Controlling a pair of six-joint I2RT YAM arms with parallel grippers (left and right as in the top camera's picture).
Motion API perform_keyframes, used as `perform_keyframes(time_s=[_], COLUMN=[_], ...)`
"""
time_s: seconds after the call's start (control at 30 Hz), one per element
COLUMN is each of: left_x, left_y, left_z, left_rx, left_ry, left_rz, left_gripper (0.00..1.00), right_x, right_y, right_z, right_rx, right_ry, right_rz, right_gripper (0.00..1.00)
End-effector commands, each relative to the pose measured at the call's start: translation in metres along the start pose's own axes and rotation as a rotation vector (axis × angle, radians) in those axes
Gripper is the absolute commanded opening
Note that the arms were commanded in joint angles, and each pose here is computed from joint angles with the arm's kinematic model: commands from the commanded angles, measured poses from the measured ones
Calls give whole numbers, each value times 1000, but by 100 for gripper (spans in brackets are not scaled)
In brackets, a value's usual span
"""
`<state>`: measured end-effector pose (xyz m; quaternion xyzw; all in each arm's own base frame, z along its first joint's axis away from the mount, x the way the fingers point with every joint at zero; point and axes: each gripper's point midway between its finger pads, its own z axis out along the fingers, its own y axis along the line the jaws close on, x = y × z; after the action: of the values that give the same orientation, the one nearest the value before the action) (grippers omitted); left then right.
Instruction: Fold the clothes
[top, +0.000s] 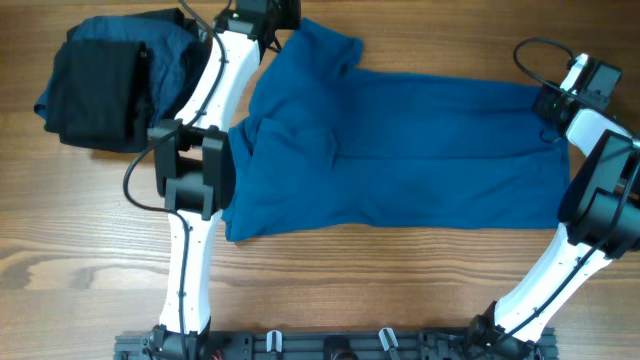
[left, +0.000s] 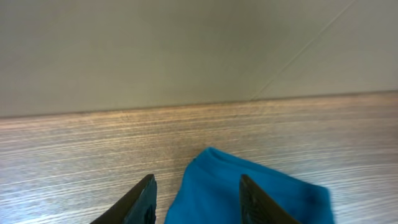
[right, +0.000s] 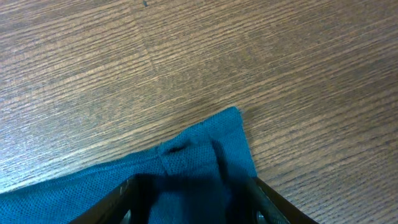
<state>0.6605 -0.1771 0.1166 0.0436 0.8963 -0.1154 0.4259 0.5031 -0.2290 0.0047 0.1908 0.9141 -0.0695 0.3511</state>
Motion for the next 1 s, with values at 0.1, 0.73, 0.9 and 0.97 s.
perform_keyframes(time_s=[0.1,0.73,0.9,0.97], left_x=[67,122,124,124], left_y=[0,51,56,56], left_z=[56,69,67,68], left_rx=[-7,-199,-205,-204], left_ry=[88,236,249,246], left_rz=[44,115,110,111], left_gripper=[42,26,25,26], right_x=[4,8,-7,-12], right_y=[-2,-2,-2,-2], right_z=[6,6,6,5], right_rx=[8,6,11,15], right_ry=[16,30,-30,-50], right_rz=[-11,-29,-220,-261], right_gripper=[55,56,66,68])
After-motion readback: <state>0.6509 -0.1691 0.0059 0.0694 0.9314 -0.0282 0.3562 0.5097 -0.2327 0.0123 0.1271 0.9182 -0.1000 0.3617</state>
